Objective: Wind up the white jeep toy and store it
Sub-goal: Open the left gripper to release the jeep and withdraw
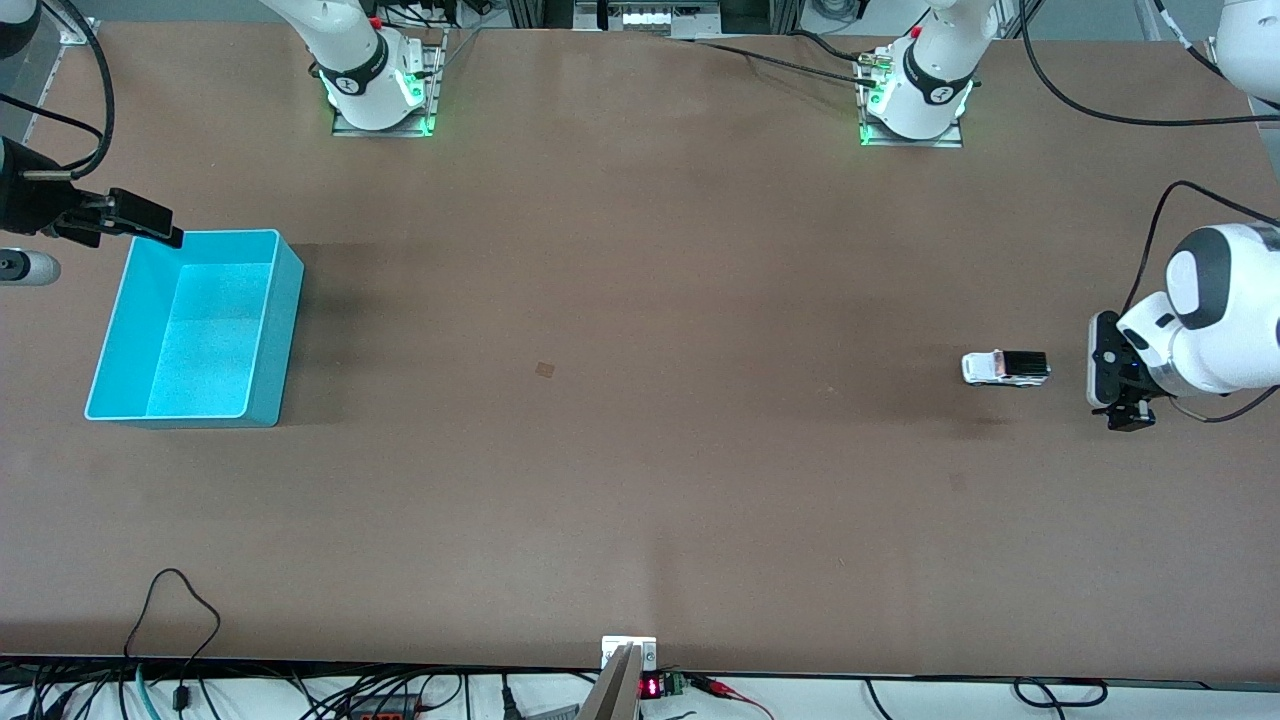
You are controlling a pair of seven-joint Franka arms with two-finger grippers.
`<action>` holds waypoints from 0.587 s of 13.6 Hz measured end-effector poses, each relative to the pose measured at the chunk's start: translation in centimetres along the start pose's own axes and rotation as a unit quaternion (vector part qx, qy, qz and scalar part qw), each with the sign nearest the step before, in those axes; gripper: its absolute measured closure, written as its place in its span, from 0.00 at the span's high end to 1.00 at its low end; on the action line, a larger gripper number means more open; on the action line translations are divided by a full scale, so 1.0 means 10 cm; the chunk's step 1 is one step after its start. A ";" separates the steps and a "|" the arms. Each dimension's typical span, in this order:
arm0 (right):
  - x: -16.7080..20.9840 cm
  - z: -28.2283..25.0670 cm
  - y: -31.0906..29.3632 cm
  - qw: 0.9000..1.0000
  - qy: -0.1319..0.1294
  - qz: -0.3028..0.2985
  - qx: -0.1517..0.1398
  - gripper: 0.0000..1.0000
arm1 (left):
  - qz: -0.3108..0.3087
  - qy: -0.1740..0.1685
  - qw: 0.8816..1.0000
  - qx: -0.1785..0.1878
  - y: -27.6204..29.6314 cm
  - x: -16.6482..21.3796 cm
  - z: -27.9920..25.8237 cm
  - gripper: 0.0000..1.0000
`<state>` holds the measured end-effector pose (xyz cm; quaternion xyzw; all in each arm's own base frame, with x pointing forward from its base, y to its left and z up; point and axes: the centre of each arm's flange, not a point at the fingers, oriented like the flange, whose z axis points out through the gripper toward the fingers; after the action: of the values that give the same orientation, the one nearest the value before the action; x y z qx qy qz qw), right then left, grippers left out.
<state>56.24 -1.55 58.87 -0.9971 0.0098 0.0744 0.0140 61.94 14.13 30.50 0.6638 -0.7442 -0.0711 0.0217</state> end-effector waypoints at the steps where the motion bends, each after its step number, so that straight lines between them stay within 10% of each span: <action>1: 0.00 0.00 0.00 1.000 0.000 0.000 0.000 1.00 | 0.004 0.000 1.000 0.006 -0.02 0.07 -0.09 1.00; 8: 0.00 0.00 0.00 1.000 0.000 0.000 0.000 1.00 | 0.011 0.070 0.996 0.056 -0.31 1.09 -0.62 1.00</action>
<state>56.24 -1.54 58.86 -0.9971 0.0097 0.0746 0.0140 64.54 2.56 35.50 0.6589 -0.7511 0.0172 0.0372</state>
